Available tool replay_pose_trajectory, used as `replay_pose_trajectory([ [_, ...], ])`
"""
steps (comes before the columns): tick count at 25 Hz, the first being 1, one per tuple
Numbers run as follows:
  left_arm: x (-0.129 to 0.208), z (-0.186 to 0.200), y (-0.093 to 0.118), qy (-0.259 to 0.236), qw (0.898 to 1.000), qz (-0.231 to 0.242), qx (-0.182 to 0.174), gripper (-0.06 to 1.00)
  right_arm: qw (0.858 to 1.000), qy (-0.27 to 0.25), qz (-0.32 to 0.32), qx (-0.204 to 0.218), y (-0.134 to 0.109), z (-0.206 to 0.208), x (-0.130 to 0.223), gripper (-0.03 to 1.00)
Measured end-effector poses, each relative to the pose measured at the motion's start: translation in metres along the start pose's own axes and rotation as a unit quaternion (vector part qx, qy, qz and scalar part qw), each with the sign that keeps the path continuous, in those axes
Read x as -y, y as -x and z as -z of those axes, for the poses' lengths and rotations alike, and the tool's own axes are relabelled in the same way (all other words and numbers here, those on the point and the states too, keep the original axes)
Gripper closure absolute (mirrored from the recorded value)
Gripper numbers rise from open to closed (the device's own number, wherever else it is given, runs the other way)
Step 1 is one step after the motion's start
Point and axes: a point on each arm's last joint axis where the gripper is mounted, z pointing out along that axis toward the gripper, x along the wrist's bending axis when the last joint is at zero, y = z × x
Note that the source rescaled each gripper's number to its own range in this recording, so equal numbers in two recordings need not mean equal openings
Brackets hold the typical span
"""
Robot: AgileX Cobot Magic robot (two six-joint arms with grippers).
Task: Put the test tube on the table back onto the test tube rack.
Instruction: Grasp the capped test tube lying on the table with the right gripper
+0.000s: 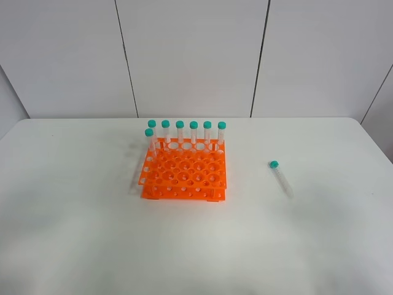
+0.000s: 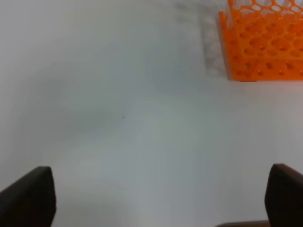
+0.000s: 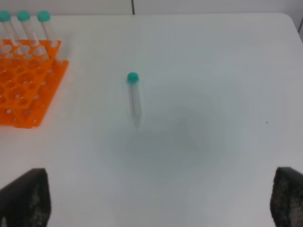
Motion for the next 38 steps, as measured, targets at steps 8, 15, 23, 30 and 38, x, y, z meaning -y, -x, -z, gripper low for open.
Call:
replay_pose_trajectory([
  [8,0.0000,0.0000,0.0001,0.000,1.000,0.000,0.000,-0.05,1.000,0.000,0.000,0.000,0.0000,0.0000,0.0000,-0.03],
  [15,0.0000,0.0000,0.0001,0.000,1.000,0.000,0.000,-0.05,1.000,0.000,0.000,0.000,0.0000,0.0000,0.0000,-0.03],
  [23,0.0000,0.0000,0.0001,0.000,1.000,0.000,0.000,-0.05,1.000,0.000,0.000,0.000,0.0000,0.0000,0.0000,-0.03],
  [30,0.0000,0.0000,0.0001,0.000,1.000,0.000,0.000,-0.05,1.000,0.000,0.000,0.000,0.0000,0.0000,0.0000,-0.03],
  [38,0.0000,0.0000,0.0001,0.000,1.000,0.000,0.000,-0.05,1.000,0.000,0.000,0.000,0.0000,0.0000,0.0000,-0.03],
])
